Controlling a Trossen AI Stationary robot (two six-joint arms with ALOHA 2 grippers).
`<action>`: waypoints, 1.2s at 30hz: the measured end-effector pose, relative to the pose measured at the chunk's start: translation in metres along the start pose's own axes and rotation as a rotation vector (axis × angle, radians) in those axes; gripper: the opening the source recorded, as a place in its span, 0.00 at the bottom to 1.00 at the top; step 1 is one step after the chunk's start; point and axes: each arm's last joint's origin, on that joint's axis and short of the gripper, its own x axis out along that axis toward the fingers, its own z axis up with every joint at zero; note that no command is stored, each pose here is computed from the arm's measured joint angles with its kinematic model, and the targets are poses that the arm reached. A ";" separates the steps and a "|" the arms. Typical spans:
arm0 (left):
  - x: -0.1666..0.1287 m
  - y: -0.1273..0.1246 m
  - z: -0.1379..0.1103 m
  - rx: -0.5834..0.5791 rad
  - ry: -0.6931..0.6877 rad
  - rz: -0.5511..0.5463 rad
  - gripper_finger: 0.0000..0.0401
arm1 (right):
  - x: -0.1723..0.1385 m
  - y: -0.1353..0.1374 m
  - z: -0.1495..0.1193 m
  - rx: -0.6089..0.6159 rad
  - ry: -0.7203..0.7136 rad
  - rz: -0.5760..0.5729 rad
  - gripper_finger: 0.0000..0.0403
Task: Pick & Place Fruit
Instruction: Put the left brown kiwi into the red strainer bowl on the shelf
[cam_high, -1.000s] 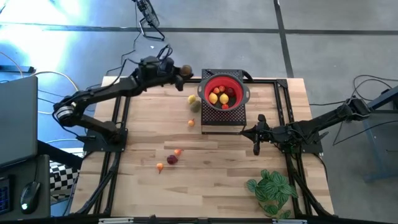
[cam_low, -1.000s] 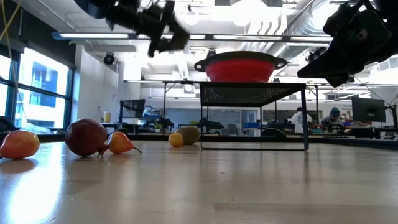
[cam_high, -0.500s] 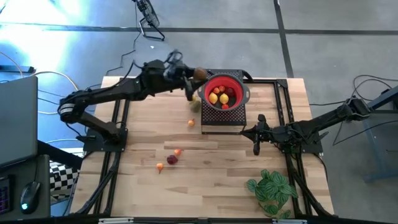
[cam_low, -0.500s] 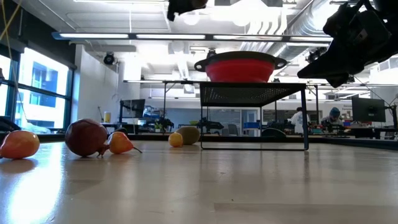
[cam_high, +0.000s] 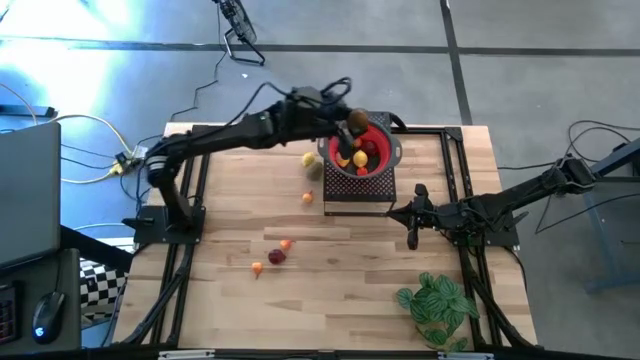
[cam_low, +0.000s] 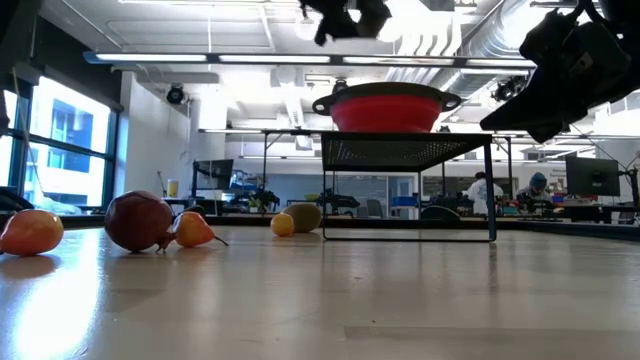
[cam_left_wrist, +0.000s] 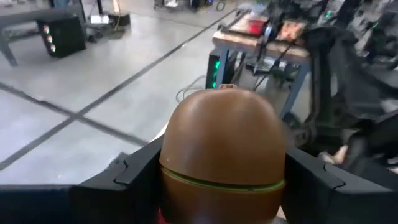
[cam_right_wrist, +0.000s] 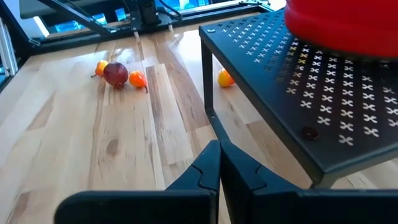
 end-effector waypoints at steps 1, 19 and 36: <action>0.006 0.000 -0.004 0.004 0.023 0.004 0.60 | 0.000 0.000 0.000 0.001 -0.002 0.001 0.00; 0.055 0.007 -0.065 0.043 0.254 0.186 0.60 | 0.000 0.000 0.000 0.000 0.004 -0.002 0.00; 0.075 -0.007 -0.095 0.060 0.330 0.170 0.60 | 0.000 -0.001 -0.002 -0.006 0.016 -0.006 0.00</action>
